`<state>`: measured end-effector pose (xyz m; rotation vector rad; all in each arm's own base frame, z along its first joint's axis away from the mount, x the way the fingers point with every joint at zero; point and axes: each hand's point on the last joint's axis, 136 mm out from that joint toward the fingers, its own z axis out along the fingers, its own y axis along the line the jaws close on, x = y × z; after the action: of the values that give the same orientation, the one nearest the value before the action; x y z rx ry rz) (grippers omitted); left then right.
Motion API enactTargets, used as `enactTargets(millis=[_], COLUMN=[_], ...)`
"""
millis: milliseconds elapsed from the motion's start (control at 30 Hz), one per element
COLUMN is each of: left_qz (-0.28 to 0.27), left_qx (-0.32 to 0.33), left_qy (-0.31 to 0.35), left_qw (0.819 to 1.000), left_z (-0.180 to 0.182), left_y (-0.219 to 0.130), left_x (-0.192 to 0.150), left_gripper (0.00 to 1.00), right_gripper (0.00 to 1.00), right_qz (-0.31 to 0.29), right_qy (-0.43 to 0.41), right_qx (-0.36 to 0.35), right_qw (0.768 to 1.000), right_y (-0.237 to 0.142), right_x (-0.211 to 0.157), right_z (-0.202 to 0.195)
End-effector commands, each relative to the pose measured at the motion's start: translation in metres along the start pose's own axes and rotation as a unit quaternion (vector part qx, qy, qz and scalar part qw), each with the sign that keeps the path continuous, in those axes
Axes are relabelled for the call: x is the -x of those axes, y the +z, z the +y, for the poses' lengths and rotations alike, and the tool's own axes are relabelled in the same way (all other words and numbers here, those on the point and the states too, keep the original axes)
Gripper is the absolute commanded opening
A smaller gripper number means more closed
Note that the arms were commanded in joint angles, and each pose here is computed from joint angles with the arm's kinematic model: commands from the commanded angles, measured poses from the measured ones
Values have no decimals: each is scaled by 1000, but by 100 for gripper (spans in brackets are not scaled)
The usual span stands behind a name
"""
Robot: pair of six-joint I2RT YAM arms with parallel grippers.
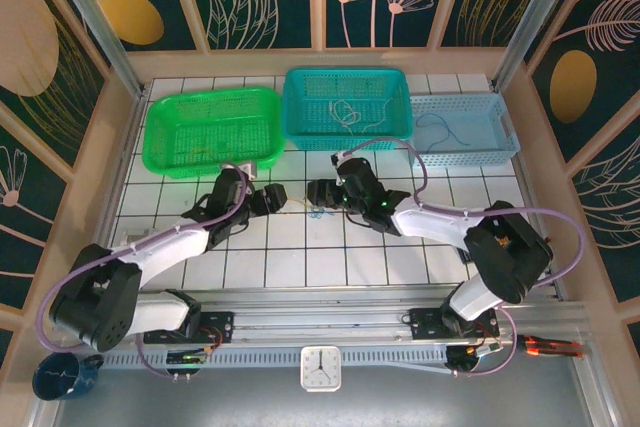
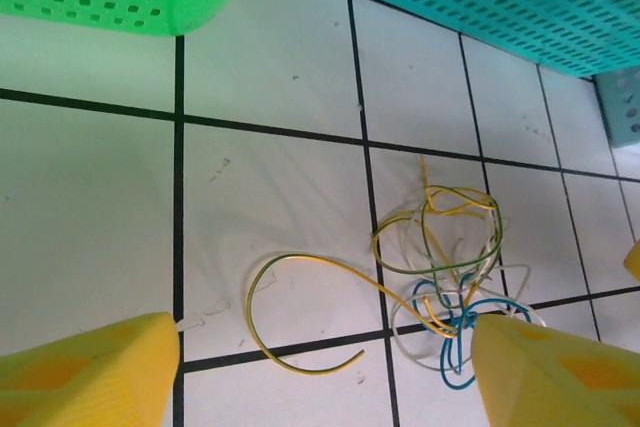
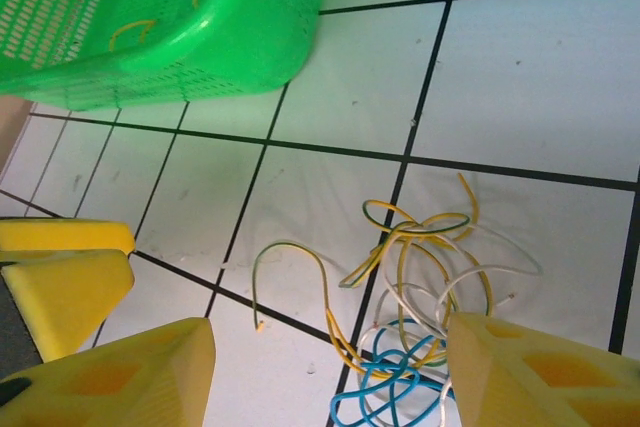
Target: Untangle the cables
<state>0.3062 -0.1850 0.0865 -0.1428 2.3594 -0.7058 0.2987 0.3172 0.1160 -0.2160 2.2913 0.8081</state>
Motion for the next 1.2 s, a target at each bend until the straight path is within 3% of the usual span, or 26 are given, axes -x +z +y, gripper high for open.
enactTargets(millis=[0,233,833,1167], left_qz=[61,86,71,75], left_qx=[21,52,68,71], left_qy=[54,114,186,197], left_qw=[996,988,978,975], left_z=[6,1,-11,-11], left_y=[6,23,45,52], left_x=[-25,-45,-35,-41], left_gripper=[71,65,41,37], right_gripper=[61,56,54,54], right_qz=[-16,-18,-26,-33], right_qy=[6,19,56,63], right_qx=[-17,-44,-40,-36], right_qw=[1000,999,997,997], right_y=[6,10,4,0], right_x=[8,6,9,12], right_z=[-3,-23,-39,-38])
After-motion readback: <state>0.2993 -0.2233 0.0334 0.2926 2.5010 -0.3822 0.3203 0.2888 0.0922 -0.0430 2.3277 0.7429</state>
